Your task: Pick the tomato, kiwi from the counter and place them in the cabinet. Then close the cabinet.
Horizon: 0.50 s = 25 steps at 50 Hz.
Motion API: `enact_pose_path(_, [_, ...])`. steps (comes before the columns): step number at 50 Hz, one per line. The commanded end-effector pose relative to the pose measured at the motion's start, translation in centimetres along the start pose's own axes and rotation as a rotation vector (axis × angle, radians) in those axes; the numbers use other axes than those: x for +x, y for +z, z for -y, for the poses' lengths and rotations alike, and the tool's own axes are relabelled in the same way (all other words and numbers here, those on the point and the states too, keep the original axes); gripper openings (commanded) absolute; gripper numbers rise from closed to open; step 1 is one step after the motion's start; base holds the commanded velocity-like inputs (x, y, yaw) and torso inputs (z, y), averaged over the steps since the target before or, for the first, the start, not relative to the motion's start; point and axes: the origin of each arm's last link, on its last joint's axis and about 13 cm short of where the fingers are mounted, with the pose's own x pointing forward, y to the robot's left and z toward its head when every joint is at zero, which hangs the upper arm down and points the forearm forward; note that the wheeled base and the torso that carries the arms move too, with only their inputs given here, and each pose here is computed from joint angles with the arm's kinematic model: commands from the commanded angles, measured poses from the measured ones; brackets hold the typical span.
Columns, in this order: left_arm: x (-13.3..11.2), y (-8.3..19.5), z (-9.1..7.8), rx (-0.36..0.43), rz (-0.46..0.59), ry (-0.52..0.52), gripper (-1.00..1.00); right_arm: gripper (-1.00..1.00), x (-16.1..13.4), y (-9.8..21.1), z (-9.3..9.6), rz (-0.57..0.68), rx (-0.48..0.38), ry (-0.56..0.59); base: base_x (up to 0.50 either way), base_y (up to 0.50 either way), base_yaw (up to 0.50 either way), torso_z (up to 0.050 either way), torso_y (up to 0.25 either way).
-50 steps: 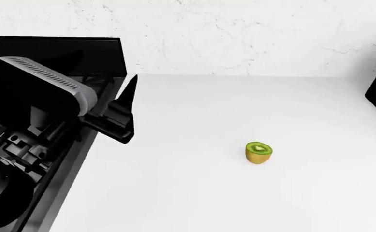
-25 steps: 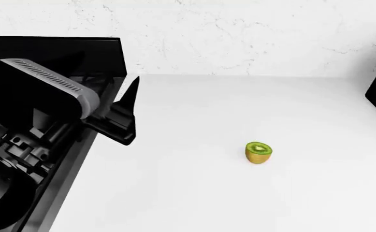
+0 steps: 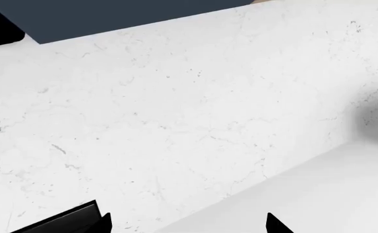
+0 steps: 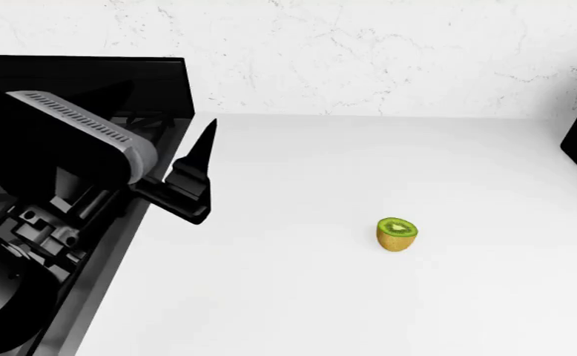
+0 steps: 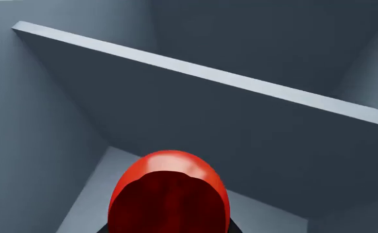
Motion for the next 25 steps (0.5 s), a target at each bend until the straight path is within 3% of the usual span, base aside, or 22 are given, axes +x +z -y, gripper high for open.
enact_pose_path(1, [0.1, -0.1, 0.1, 0.002, -0.002, -0.004, 1.00, -1.00, 2.2, 0.2, 0.7, -0.048, -0.027, -0.007, 0.00, 0.00, 0.00, 0.000, 0.000])
enact_pose_path(25, [0.0, -0.5, 0.1, 0.000, -0.012, -0.003, 1.00, -1.00, 1.2, -1.3, 0.8, -0.377, 0.077, -0.045, 0.00, 0.00, 0.00, 0.000, 0.000])
